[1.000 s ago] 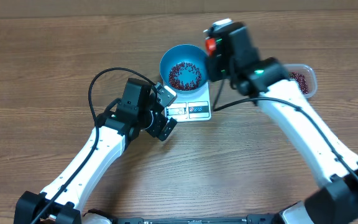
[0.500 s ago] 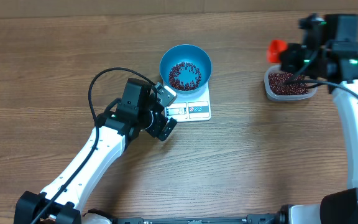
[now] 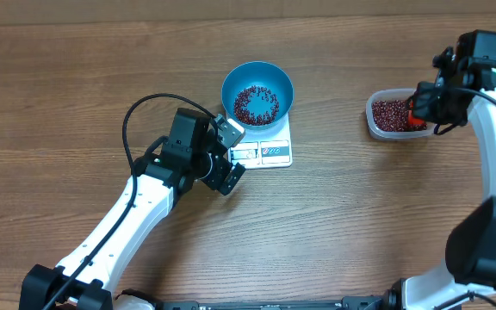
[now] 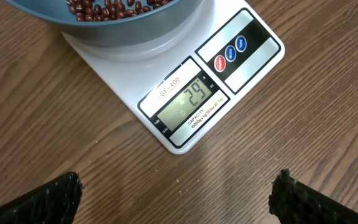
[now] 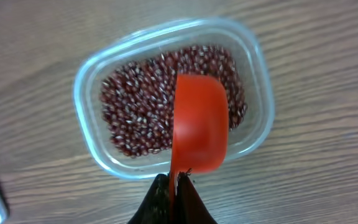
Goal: Scoop item into bowl and weigh 150g on scale
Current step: 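Return the empty scoop right and dip it into the bean tub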
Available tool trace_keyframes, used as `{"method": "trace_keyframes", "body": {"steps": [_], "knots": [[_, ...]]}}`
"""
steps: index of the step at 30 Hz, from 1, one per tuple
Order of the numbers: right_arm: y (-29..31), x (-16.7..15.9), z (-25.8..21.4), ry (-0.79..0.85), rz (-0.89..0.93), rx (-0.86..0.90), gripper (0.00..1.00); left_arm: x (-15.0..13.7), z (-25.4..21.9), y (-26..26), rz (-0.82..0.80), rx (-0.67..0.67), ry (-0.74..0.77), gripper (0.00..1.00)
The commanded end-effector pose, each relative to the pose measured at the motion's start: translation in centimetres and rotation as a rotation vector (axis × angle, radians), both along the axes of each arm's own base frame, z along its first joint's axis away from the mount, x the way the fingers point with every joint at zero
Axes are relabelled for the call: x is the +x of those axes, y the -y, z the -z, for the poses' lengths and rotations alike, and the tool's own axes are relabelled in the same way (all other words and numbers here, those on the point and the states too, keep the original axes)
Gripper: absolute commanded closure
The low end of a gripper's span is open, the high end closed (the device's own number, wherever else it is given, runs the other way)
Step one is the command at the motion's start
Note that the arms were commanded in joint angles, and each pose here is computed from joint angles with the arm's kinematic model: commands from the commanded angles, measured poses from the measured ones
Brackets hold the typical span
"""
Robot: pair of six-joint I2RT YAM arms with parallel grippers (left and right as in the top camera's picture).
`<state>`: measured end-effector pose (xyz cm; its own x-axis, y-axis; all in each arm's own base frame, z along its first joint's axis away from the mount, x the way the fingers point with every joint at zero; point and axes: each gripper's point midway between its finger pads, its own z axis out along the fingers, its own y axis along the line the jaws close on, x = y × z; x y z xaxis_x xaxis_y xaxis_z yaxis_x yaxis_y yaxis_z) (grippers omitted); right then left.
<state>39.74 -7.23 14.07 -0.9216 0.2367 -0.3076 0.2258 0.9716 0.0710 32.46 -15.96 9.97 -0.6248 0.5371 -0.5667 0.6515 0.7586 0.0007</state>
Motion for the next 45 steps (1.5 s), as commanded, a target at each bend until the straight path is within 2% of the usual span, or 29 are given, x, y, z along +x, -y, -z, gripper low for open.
{"method": "trace_keyframes", "body": {"steps": [1, 23, 32, 38, 45], "knots": [[0.1, 0.4, -0.3, 0.007, -0.009, -0.013, 0.96, -0.3, 0.6, 0.1, 0.001, -0.006, -0.020, 0.00], [0.9, 0.2, 0.2, -0.015, -0.016, -0.053, 0.96, -0.3, 0.6, 0.1, 0.001, -0.006, -0.020, 0.00], [1.7, 0.4, 3.6, -0.101, -0.048, -0.091, 0.96, -0.3, 0.6, 0.1, 0.001, -0.006, -0.020, 0.00], [0.3, 0.4, 6.0, -0.153, -0.080, -0.024, 0.96, -0.3, 0.6, 0.1, 0.001, -0.006, -0.020, 0.00], [-1.7, 0.7, 6.1, -0.137, -0.109, 0.075, 0.96, -0.3, 0.6, 0.1, 0.001, -0.006, -0.020, 0.00]]}}
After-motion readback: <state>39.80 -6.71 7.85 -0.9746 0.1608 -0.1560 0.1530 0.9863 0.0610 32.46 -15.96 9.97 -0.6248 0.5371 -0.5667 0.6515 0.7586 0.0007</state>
